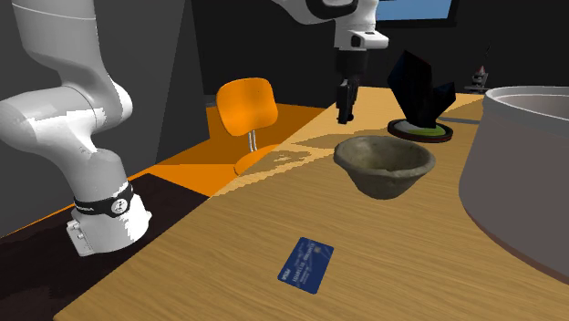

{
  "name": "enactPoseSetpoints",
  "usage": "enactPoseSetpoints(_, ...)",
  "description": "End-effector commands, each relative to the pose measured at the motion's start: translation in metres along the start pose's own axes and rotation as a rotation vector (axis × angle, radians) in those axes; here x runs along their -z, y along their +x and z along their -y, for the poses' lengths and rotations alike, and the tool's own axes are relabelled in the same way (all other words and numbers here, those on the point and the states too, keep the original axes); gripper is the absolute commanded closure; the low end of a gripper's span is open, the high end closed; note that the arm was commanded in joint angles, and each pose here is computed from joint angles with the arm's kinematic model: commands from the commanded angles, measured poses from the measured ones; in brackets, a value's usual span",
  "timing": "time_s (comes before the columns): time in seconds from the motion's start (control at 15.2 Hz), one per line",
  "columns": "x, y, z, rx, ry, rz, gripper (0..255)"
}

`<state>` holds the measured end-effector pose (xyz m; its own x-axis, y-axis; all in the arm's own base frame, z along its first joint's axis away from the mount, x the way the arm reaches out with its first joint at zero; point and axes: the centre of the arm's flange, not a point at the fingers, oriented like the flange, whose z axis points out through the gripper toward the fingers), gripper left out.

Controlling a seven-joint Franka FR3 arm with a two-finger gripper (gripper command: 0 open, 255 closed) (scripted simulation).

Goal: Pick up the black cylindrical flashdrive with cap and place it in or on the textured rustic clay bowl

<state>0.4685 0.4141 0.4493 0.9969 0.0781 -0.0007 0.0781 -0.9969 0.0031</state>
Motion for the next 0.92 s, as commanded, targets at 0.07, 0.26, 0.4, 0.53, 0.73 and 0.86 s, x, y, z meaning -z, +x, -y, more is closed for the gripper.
enactPoseSetpoints(0.07, 0.016, 0.000, 0.000, 0.000, 0.000, 0.000, 255)
enactPoseSetpoints(0.26, 0.031, 0.000, 0.000, 0.000, 0.000, 0.000, 255)
enactPoseSetpoints(0.4, 0.042, 0.000, -0.001, 0.000, 0.000, 0.000, 255)
enactPoseSetpoints(0.53, 0.053, 0.000, -0.001, 0.000, 0.000, 0.000, 255)
enactPoseSetpoints(0.73, 0.068, 0.000, -0.001, 0.000, 0.000, 0.000, 255)
enactPoseSetpoints(0.86, 0.079, 0.000, -0.001, 0.000, 0.000, 0.000, 255)
